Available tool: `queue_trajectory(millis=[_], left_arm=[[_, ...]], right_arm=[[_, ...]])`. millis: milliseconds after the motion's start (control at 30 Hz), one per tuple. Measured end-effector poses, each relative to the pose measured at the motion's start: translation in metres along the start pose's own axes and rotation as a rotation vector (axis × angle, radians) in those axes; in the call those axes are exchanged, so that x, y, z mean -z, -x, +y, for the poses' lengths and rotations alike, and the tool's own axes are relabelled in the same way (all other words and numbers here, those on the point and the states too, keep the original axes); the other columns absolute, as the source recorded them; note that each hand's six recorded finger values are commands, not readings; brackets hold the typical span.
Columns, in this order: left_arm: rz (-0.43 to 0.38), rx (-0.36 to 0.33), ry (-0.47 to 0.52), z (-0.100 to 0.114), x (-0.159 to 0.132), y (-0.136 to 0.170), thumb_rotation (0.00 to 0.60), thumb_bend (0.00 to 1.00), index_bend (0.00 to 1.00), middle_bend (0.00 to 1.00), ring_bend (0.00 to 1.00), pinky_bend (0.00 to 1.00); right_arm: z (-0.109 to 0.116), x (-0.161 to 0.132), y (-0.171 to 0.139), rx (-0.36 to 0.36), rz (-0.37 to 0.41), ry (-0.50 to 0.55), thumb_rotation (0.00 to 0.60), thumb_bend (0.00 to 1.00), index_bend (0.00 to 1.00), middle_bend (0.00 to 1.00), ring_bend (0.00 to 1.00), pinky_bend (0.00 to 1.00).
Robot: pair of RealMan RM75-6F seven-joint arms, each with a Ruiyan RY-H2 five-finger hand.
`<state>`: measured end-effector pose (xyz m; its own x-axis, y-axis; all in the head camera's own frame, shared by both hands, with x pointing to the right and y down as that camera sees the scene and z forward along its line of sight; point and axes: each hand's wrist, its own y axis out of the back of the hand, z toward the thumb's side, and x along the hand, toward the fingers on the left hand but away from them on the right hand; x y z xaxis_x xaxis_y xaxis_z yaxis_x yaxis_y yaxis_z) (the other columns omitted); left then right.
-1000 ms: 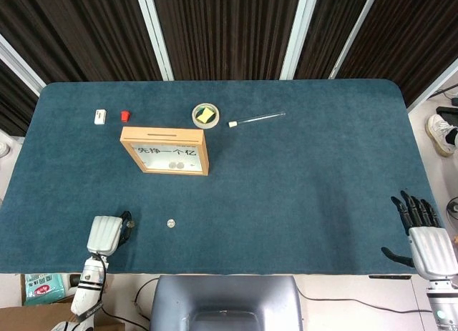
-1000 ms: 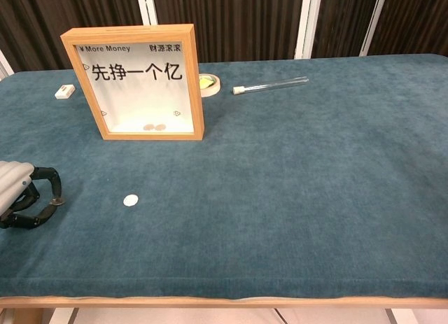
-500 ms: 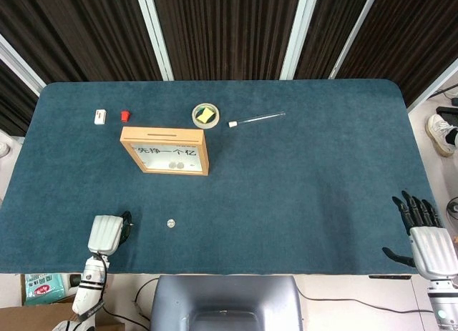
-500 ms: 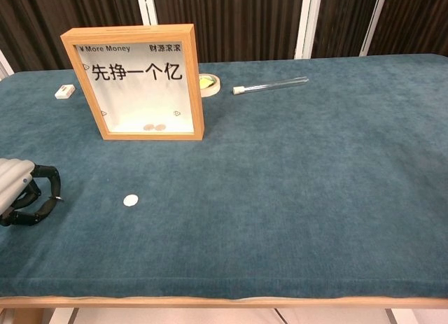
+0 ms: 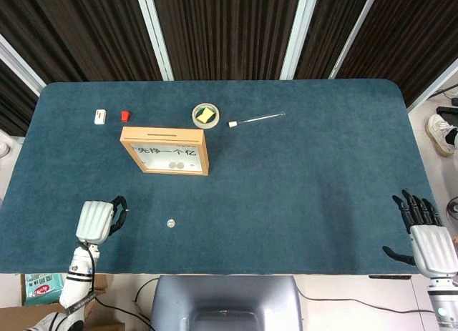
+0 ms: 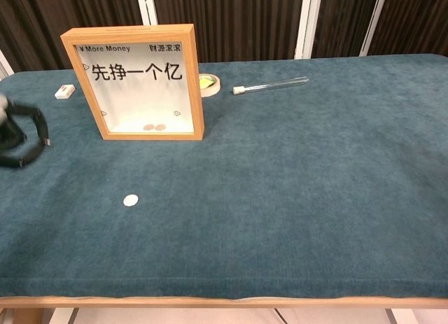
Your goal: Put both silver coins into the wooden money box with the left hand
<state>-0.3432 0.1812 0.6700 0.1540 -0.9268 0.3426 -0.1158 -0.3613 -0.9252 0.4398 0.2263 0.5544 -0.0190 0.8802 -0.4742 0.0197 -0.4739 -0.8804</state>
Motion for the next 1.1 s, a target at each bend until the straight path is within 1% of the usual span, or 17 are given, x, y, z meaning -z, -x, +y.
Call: queue_trajectory(millis=[100,133,233,333,433,567,767,933,1100], left_arm=[[-0.009,-0.039,0.027,0.042,-0.009,-0.019,0.6,0.47,0.62,1.0,1.0,1.0],[-0.012,-0.055,0.032,0.061,-0.012,-0.028,0.6,0.47,0.62,1.0,1.0,1.0],[-0.014,-0.087,0.024,0.106,-0.02,-0.053,0.6,0.47,0.61,1.0,1.0,1.0],[-0.013,-0.099,0.016,0.135,-0.027,-0.076,0.6,0.46,0.61,1.0,1.0,1.0],[-0.02,-0.108,0.015,0.155,-0.039,-0.1,0.6,0.47,0.61,1.0,1.0,1.0],[-0.026,-0.091,0.017,0.165,-0.053,-0.124,0.6,0.47,0.61,1.0,1.0,1.0],[-0.019,-0.048,0.026,0.166,-0.069,-0.158,0.6,0.47,0.61,1.0,1.0,1.0],[-0.009,-0.013,0.038,0.156,-0.079,-0.179,0.6,0.48,0.61,1.0,1.0,1.0],[0.006,0.029,0.047,0.14,-0.082,-0.188,0.6,0.47,0.61,1.0,1.0,1.0]], right_arm=[[-0.001,0.002,0.004,-0.005,-0.011,0.003,0.6,0.12,0.0,0.0,0.0,0.0],[-0.001,0.002,0.006,-0.008,-0.015,0.003,0.6,0.12,0.0,0.0,0.0,0.0],[-0.003,0.002,0.01,-0.013,-0.02,0.002,0.6,0.12,0.0,0.0,0.0,0.0],[-0.004,0.002,0.012,-0.018,-0.027,0.002,0.6,0.12,0.0,0.0,0.0,0.0],[-0.005,0.004,0.016,-0.023,-0.045,-0.001,0.6,0.12,0.0,0.0,0.0,0.0],[-0.007,0.007,0.023,-0.03,-0.071,0.002,0.6,0.12,0.0,0.0,0.0,0.0],[-0.009,0.007,0.031,-0.042,-0.085,0.005,0.6,0.12,0.0,0.0,0.0,0.0],[-0.01,0.009,0.034,-0.046,-0.098,0.005,0.6,0.12,0.0,0.0,0.0,0.0],[-0.01,0.011,0.035,-0.048,-0.104,0.008,0.6,0.12,0.0,0.0,0.0,0.0]])
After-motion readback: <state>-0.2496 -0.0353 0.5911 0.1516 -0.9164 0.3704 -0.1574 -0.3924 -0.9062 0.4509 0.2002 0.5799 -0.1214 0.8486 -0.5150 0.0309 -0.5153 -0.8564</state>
